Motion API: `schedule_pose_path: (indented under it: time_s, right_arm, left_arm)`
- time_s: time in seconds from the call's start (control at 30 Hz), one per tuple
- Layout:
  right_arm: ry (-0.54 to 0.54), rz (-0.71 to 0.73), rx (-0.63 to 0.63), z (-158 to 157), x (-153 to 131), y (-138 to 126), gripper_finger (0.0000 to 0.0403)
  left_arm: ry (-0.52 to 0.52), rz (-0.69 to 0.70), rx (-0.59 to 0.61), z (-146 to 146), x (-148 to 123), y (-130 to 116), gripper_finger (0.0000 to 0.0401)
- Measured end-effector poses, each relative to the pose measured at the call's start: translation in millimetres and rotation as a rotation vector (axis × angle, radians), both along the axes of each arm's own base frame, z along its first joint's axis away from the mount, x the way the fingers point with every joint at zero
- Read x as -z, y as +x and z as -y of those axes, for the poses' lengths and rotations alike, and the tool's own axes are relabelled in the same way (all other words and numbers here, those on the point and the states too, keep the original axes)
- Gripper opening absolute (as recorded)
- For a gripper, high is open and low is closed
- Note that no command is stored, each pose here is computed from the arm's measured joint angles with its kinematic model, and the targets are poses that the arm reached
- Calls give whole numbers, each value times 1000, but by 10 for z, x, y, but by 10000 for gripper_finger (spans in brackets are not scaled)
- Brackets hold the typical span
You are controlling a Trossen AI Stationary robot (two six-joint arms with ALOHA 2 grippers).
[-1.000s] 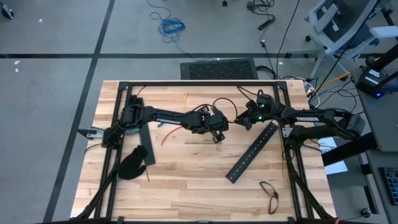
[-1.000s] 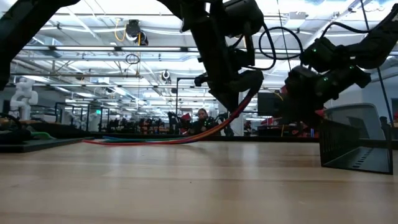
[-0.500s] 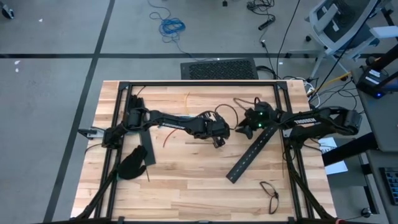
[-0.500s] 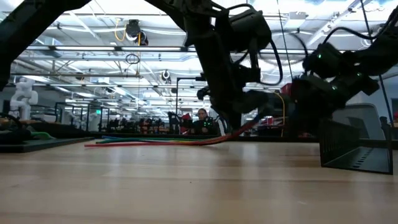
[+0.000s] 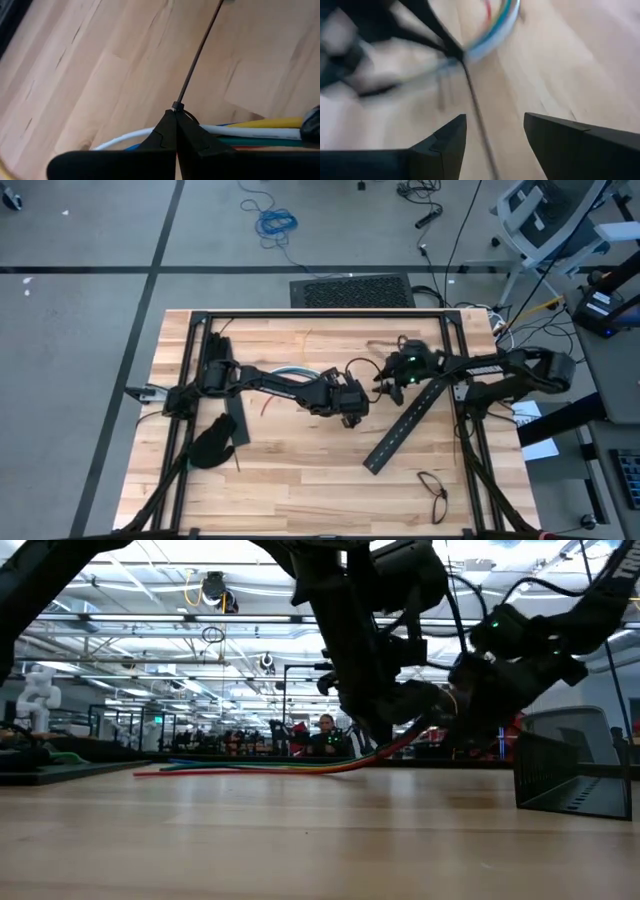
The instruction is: Ziptie cables
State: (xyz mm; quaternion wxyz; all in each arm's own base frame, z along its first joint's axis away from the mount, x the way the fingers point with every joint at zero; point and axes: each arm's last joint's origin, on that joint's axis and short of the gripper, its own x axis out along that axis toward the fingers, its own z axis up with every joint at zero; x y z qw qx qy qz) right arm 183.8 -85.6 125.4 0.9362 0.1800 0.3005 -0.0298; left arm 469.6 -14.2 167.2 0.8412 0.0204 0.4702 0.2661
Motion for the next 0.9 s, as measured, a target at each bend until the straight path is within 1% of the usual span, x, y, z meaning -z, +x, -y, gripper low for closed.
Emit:
schedule_pose_path:
  time_s: [0.03, 0.1, 0.17, 0.27, 0.37, 0.47, 0.57, 0.63, 0.7, 0.8, 0.9]
  right_arm:
    - [-32, -19, -14, -2, 10, 44, 196]
    - [-84, 16, -26, -4, -4, 153, 196]
    - [-159, 46, -13, 0, 19, 265, 196]
    - [-194, 73, -3, 30, 76, 388, 196]
    - [-188, 65, -24, 62, 139, 485, 196]
    - [-144, 41, -64, 48, 211, 528, 196]
    - [-107, 73, -95, 29, 179, 548, 196]
    - [-87, 81, -90, 24, 149, 542, 196]
    - [-92, 108, -89, 24, 88, 542, 196]
    - [-83, 114, -92, 15, 41, 527, 196]
    - [-68, 129, -121, 0, 0, 517, 196]
  left_arm:
    - [7, 3, -2, 8, -2, 2, 0]
    - [11, 1, 4, 41, -2, -2, 0]
    - [12, -5, 7, 57, 1, -8, 0]
    - [18, -6, 12, 88, 0, -10, 0]
    - [28, -14, 24, 134, 0, -18, 0]
    - [46, -18, 27, 173, -1, -26, 0]
    - [46, -21, 30, 185, 0, -29, 0]
    - [47, -21, 30, 185, 0, -29, 0]
    - [47, -21, 30, 183, 0, -28, 0]
    - [47, -20, 30, 183, -1, -28, 0]
    - [47, -20, 30, 185, -2, -29, 0]
